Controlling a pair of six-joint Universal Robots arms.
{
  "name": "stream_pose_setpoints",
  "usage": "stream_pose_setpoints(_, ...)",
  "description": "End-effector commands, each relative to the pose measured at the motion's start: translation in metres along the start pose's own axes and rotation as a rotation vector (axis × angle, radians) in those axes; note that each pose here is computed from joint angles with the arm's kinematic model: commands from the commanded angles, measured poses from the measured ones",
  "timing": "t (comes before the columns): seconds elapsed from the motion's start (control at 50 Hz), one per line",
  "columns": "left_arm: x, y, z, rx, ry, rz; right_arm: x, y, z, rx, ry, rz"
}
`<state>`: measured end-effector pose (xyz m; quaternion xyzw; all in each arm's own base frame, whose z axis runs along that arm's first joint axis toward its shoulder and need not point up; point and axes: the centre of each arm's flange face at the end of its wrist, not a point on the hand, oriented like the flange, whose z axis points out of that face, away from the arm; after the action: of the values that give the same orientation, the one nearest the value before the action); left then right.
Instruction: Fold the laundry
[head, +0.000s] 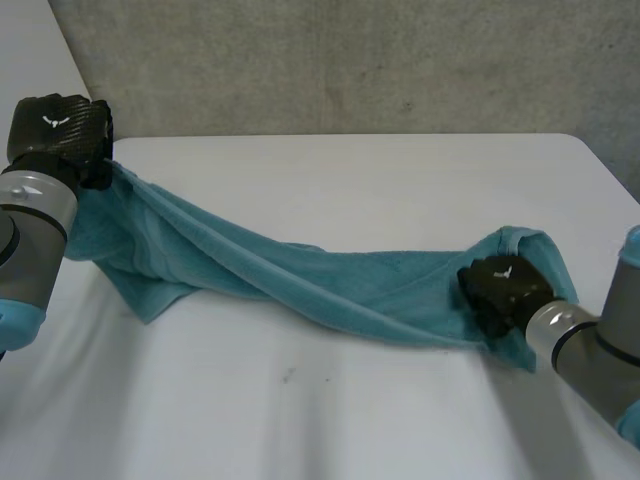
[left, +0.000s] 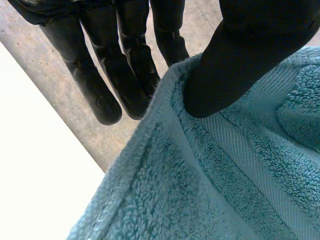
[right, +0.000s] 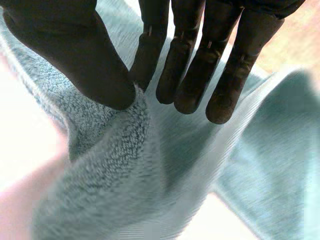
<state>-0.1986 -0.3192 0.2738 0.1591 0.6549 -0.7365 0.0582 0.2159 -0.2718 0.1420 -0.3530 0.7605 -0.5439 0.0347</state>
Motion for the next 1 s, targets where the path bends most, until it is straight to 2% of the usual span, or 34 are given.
stream_pose_setpoints(0.02,0.0,-0.003,-0.001,0.007,0.001,-0.001,0.013,-0.03,-0.015,0.092,0.057,-0.016)
stream_pose_setpoints(0.12,-0.001,-0.004,-0.002,0.011,-0.002,-0.001,0.022,-0.051,-0.026,0.16,0.095,-0.035)
stream_pose_setpoints(0.24,0.0,-0.002,-0.003,0.004,0.0,0.0,0.019,-0.047,-0.028,0.123,0.072,-0.025)
stream_pose_setpoints(0.4,0.002,0.005,-0.003,-0.017,0.007,0.001,0.015,-0.013,-0.022,-0.062,0.0,0.045)
stream_pose_setpoints(0.64,0.002,0.01,0.001,-0.028,0.006,0.003,0.016,0.01,-0.038,-0.096,-0.034,0.083)
stream_pose_setpoints(0.78,0.001,0.012,0.002,-0.033,0.003,0.004,0.025,0.032,-0.042,-0.11,-0.053,0.045)
stream_pose_setpoints(1.0,0.002,0.015,0.001,-0.044,0.007,0.005,0.03,0.043,-0.038,-0.099,-0.021,0.028)
